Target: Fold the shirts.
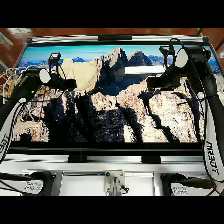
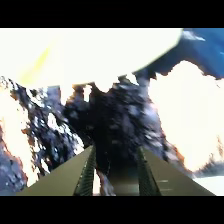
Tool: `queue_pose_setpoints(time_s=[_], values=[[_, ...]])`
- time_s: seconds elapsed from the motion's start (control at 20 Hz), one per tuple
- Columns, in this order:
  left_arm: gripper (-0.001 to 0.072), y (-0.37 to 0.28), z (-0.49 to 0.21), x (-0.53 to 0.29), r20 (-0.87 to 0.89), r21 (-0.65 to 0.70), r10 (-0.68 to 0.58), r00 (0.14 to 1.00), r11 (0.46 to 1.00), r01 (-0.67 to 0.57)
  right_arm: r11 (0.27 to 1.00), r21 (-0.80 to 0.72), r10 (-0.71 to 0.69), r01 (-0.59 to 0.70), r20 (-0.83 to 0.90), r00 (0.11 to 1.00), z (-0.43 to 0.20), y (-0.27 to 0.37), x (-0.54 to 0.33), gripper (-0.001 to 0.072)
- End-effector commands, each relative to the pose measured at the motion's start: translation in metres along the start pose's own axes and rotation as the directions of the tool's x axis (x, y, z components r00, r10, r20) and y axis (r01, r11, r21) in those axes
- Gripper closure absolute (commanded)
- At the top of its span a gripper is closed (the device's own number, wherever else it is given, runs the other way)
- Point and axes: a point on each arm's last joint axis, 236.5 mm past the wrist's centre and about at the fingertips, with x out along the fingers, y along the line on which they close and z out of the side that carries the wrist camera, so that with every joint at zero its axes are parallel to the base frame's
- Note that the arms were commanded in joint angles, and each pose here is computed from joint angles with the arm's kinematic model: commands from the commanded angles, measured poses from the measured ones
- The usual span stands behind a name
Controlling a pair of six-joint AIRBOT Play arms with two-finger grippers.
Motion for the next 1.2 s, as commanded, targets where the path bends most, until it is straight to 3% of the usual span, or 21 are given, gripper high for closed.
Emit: queue_pose_setpoints(time_s=[0.0, 0.05, 0.1, 0.15, 0.4, 0.8, 0.85, 0.9, 1.0, 1.1, 1.15], values=[[0.0386, 0.017, 0.003, 0.028, 0.011, -0.061, 0.017, 1.0, 0.998, -0.016, 1.0, 0.004, 0.028, -0.028, 0.041, 0.999, 0.01, 0.007, 0.0, 0.009], [0.0348, 0.018, 0.008, 0.031, 0.034, -0.062, 0.016, 0.999, 0.998, -0.014, 1.0, 0.004, 0.029, -0.029, 0.047, 0.998, 0.011, 0.007, 0.0, 0.0089], [0.0085, 0.019, 0.017, 0.034, 0.073, -0.062, 0.016, 0.997, 0.998, -0.011, 1.0, 0.005, 0.029, -0.029, 0.053, 0.998, 0.013, 0.007, 0.0, 0.009], [-0.0013, 0.023, 0.026, 0.036, 0.111, -0.097, 0.018, 0.994, 0.995, -0.007, 1.0, 0.007, 0.03, -0.03, 0.058, 0.998, 0.014, 0.007, 0.0, 0.009], [-0.0013, 0.071, 0.032, 0.04, 0.12, -0.228, 0.07, 0.99, 0.973, -0.041, 0.998, 0.042, 0.053, -0.055, 0.055, 0.997, 0.013, 0.013, 0.0, 0.0089], [-0.001, 0.09, 0.043, 0.079, 0.179, -0.26, 0.084, 0.98, 0.965, -0.035, 0.99, 0.054, 0.128, -0.13, 0.046, 0.991, 0.011, 0.03, -0.002, 0.009], [0.0044, 0.088, 0.046, 0.081, 0.195, -0.272, 0.075, 0.978, 0.962, -0.02, 0.99, 0.054, 0.128, -0.131, 0.047, 0.991, 0.011, 0.03, -0.002, 0.009], [0.0194, 0.086, 0.047, 0.084, 0.202, -0.291, 0.064, 0.977, 0.957, -0.002, 0.99, 0.054, 0.128, -0.131, 0.047, 0.991, 0.011, 0.03, -0.002, 0.009], [0.0303, 0.082, 0.043, 0.091, 0.191, -0.338, 0.04, 0.981, 0.941, 0.028, 0.99, 0.06, 0.128, -0.131, 0.043, 0.991, 0.01, 0.03, -0.002, 0.0089], [0.062, 0.074, 0.041, 0.091, 0.184, -0.419, -0.009, 0.983, 0.904, 0.087, 0.99, 0.062, 0.128, -0.13, 0.044, 0.991, 0.01, 0.03, -0.002, 0.009], [0.0674, 0.066, 0.046, 0.084, 0.197, -0.434, -0.037, 0.98, 0.893, 0.121, 0.99, 0.061, 0.126, -0.128, 0.044, 0.991, 0.01, 0.029, -0.002, 0.009]])
